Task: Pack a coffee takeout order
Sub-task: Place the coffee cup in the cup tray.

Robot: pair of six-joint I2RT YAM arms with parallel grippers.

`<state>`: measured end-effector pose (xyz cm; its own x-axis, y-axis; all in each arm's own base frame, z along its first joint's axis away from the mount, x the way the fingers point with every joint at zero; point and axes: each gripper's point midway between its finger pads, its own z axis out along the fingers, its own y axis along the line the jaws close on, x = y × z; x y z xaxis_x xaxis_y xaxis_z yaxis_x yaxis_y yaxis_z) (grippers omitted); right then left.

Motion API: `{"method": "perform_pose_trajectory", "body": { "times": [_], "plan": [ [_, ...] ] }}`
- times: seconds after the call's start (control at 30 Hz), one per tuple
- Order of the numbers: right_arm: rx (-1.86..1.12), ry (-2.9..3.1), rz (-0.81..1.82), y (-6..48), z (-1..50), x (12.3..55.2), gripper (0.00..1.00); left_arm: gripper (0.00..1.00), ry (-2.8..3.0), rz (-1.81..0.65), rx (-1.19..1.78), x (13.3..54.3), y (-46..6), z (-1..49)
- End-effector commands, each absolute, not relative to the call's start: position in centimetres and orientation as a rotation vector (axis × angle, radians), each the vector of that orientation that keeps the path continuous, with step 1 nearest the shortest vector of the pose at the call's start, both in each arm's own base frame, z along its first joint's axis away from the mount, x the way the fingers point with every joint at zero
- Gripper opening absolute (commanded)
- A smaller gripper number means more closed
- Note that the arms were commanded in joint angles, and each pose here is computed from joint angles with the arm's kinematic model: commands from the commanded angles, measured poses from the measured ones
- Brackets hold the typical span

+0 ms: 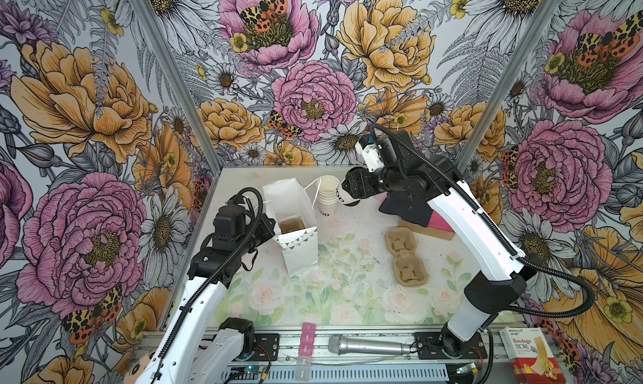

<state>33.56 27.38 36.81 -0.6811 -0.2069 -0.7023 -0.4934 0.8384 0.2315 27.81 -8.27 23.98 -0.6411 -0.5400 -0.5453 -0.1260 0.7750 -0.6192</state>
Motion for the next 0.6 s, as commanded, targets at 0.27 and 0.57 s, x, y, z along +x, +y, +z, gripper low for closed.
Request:
{"method": "perform_pose_trajectory", "body": {
  "times": [0.27,0.57],
  "plan": [
    [-0.563,2.160,0.713,29.1,43.4,29.2,0.86,0.00,2.221,-0.644,-0.469,28.1,-8.1,23.4],
    [-0.661,2.103,0.783,32.5,44.8,26.9,0.85,0.00,2.212,-0.627,-0.454,28.2,-8.1,23.5]
  ]
}}
